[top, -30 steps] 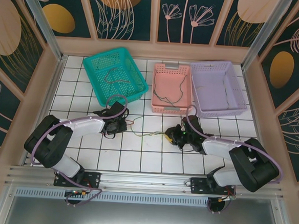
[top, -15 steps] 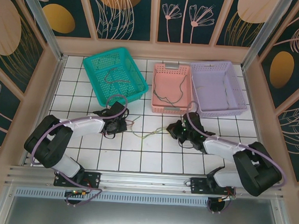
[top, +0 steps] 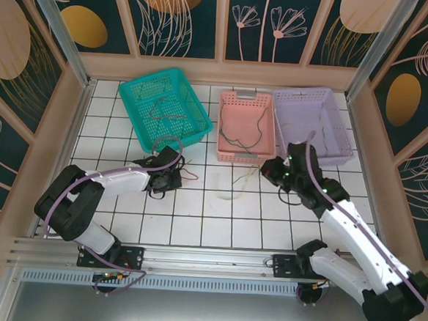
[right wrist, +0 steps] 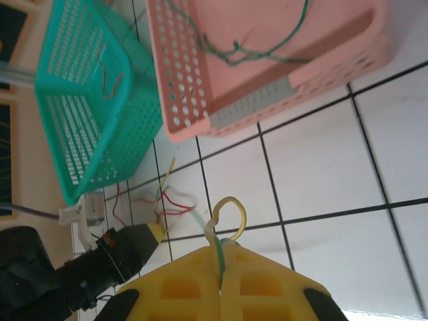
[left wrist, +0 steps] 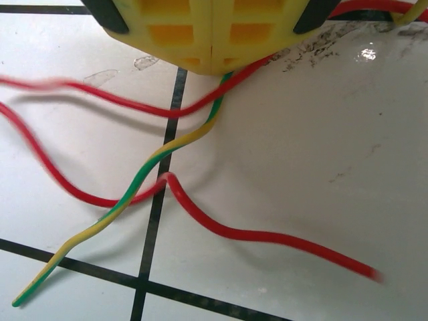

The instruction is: Untangle the cables

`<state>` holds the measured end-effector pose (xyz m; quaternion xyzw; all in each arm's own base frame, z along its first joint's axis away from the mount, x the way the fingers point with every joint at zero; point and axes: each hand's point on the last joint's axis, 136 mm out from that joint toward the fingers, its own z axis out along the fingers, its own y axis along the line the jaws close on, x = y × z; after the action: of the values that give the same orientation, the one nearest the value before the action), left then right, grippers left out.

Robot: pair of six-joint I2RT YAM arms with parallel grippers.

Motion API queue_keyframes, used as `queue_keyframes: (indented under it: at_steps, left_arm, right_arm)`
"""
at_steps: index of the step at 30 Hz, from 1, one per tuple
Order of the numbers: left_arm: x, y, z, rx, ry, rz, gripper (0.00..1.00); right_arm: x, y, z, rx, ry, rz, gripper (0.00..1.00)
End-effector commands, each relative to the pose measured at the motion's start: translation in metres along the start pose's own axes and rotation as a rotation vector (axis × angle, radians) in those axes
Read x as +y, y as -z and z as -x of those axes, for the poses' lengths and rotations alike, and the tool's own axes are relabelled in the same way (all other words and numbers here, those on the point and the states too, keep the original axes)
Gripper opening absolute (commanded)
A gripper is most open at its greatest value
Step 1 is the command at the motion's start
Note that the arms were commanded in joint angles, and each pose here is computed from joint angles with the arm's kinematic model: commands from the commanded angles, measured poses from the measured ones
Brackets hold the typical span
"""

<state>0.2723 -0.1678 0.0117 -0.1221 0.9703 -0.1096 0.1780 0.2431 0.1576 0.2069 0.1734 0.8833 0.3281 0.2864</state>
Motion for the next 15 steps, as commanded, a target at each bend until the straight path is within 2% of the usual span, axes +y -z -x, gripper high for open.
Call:
queue_keyframes:
  at_steps: [1, 7, 9, 11, 13, 15]
  left_arm:
    - [0.018, -0.009, -0.006, -0.003, 0.017, 0.059, 0.05]
    - [0.015, -0.009, -0.005, -0.005, 0.026, 0.044, 0.04]
    - [0.007, -0.002, 0.003, -0.025, 0.026, 0.021, 0.08]
    - [-0.006, 0.013, 0.017, -0.064, 0.028, -0.024, 0.20]
    - [-0.024, 0.038, 0.037, -0.118, 0.041, -0.078, 0.38]
    - [-0.040, 0.067, 0.057, -0.172, 0.059, -0.122, 0.52]
  right_arm:
    - [-0.001, 0.028, 0.014, -0.061, 0.035, -0.046, 0.00]
    - [0.040, 0.053, 0.043, -0.172, 0.077, 0.088, 0.00]
    - [0.057, 0.059, 0.048, -0.184, 0.116, 0.145, 0.00]
    - [0.074, 0.065, 0.052, -0.195, 0.174, 0.208, 0.00]
    - [0.087, 0.069, 0.054, -0.200, 0.235, 0.250, 0.00]
    - [0.100, 0.071, 0.056, -0.202, 0.293, 0.291, 0.00]
